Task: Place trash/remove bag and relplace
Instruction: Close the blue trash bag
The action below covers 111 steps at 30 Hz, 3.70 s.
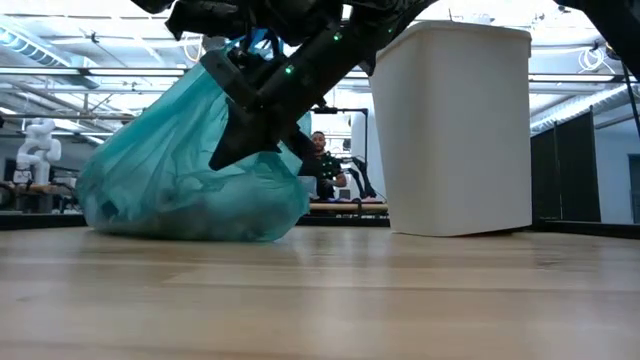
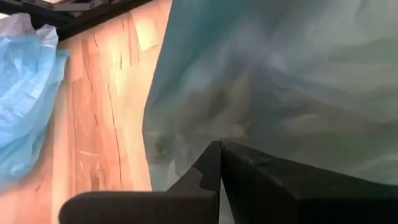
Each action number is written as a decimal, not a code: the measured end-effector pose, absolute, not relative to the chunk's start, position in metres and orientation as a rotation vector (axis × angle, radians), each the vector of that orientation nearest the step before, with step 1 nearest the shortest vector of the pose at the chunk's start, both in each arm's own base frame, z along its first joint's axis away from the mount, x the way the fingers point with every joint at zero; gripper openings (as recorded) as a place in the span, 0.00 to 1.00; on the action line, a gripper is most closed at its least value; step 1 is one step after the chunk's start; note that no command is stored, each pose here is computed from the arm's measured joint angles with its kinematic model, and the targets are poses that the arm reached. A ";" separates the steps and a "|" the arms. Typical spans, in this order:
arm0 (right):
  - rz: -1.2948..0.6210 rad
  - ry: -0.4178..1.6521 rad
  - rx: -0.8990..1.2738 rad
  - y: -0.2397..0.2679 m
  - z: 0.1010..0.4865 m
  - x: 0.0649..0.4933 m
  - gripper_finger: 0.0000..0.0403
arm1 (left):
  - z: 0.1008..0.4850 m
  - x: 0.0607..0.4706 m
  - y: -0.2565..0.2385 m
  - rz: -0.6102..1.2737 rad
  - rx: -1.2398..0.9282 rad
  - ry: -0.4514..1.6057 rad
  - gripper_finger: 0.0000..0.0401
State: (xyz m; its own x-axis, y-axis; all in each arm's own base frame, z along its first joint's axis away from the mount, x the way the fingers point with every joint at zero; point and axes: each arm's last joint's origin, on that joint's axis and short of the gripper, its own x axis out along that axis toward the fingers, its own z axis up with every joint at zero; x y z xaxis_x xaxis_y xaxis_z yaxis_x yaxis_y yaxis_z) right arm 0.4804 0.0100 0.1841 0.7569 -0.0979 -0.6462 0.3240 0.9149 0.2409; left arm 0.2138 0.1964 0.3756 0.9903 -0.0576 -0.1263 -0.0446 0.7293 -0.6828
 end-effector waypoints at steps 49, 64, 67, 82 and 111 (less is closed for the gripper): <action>-0.386 0.350 0.214 0.043 0.363 0.376 0.00 | 0.483 0.175 0.126 -0.522 -0.567 0.031 0.00; -0.111 0.430 0.380 0.041 0.323 0.386 0.00 | 0.325 0.057 0.027 0.264 -0.821 0.628 0.00; 0.014 0.440 0.514 0.028 0.296 0.395 0.00 | 0.298 0.049 0.019 0.269 -0.930 0.609 0.00; -0.101 0.601 0.625 0.004 0.211 0.426 0.00 | 0.340 0.063 0.031 0.109 -0.834 -0.047 0.00; -0.168 0.592 0.674 -0.009 0.171 0.442 0.00 | 0.335 0.066 0.034 0.157 -0.851 0.009 0.00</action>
